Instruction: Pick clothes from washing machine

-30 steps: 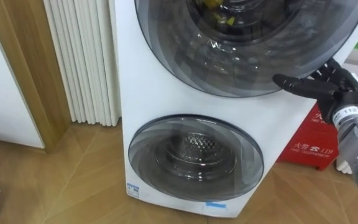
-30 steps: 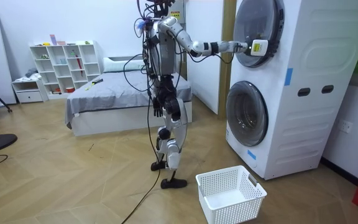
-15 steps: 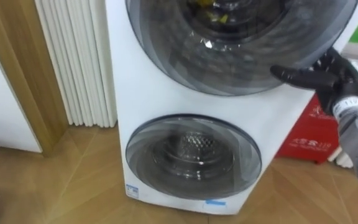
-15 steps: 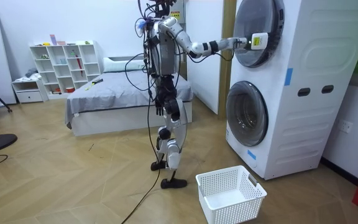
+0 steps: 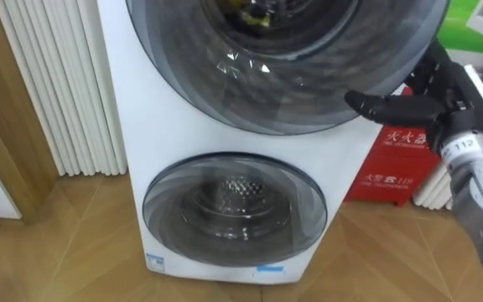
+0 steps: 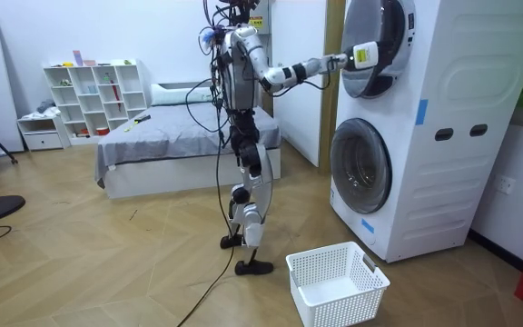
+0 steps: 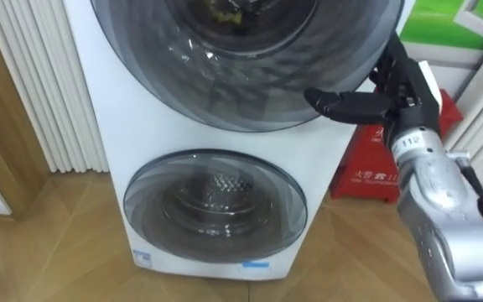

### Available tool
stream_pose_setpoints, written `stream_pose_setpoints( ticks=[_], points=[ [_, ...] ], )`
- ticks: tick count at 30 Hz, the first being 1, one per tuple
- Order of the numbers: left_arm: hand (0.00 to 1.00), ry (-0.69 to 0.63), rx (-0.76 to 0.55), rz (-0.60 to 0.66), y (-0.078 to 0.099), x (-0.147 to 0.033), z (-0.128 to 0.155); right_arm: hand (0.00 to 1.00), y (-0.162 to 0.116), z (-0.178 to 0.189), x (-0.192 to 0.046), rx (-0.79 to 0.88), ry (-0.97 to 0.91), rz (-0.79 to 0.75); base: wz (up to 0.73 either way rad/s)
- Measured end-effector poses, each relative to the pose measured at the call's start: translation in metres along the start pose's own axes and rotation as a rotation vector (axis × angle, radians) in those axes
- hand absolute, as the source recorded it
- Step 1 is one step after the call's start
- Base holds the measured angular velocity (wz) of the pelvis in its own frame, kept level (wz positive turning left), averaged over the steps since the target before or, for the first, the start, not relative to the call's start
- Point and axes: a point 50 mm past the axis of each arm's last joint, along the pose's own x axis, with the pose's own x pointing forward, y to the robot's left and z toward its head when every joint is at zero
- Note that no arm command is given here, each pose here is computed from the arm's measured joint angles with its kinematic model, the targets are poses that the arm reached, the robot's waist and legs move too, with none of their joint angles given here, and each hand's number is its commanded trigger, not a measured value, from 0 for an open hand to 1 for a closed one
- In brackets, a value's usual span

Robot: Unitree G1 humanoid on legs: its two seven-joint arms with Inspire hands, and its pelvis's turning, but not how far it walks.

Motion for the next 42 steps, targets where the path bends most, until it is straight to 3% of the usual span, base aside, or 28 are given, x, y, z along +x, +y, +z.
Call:
stream_pose_setpoints(
  ticks=[11, 23, 42],
  points=[
    [0.0, 0.022, 0.01, 0.005, -0.002, -0.001, -0.007, 0.0, 0.008, -0.007, -0.025, -0.011, -0.035, 0.035, 0.0],
    [0.0, 0.011, 0.027, -0.01, -0.01, -0.001, -0.008, 0.0, 0.027, -0.014, -0.054, 0.101, -0.06, 0.15, -0.02],
    [0.0, -0.015, 0.051, -0.069, -0.018, 0.001, 0.003, 0.0, 0.057, 0.002, -0.068, 0.207, -0.114, 0.304, -0.08]
  ],
)
